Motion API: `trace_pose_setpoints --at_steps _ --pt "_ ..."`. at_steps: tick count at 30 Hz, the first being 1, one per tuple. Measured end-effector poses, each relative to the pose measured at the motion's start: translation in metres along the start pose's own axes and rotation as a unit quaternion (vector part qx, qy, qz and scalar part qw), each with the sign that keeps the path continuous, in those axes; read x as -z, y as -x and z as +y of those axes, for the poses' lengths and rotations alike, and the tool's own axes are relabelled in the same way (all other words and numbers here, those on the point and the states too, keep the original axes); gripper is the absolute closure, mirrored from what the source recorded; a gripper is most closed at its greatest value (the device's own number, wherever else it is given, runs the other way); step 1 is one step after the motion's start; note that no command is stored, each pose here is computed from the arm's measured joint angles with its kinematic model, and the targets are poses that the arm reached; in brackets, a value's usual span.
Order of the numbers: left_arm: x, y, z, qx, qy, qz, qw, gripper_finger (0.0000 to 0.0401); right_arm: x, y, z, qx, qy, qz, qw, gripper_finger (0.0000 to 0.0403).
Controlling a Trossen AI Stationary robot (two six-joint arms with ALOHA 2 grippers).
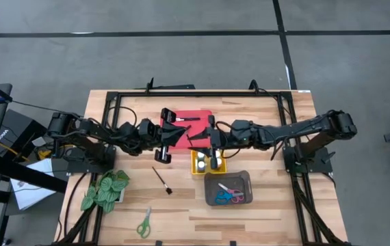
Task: Pick & Place Paint Supplies
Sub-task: Put the eyeshadow brush into the red bin
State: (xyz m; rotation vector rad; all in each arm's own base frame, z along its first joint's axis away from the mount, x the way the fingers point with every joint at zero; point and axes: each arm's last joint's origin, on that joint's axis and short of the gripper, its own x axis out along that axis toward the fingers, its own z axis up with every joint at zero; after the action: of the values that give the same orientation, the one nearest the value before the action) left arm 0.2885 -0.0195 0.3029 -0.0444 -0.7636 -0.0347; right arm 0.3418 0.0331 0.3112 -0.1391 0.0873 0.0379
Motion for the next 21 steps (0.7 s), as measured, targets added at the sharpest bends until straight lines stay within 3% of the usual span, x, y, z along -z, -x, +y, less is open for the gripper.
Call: trace_pose_setpoints --at_steps 6,10,14,18,21 --pt "0.000 0.000 0.000 0.007 0.001 0.001 1.000 0.0401 0.000 0.000 0.000 0.002 0.002 0.001 1.000 0.0384" --pt "0.000 0.000 0.000 0.013 -0.002 0.001 1.000 0.0401 0.000 0.000 0.000 0.002 -0.003 0.001 1.000 0.0390" --pt "0.000 0.000 -0.001 0.010 -0.041 0.001 0.999 0.0393 -0.004 0.005 0.000 -0.003 -0.014 0.001 1.000 0.0396" --pt "0.000 0.000 0.002 -0.034 -0.116 0.006 0.993 0.0371 -0.013 0.016 -0.001 0.000 -0.025 0.000 1.000 0.0398" --pt "-0.002 0.000 0.006 -0.093 -0.186 0.024 0.978 0.0351 -0.021 0.028 0.000 -0.007 -0.028 0.004 1.000 0.0398"
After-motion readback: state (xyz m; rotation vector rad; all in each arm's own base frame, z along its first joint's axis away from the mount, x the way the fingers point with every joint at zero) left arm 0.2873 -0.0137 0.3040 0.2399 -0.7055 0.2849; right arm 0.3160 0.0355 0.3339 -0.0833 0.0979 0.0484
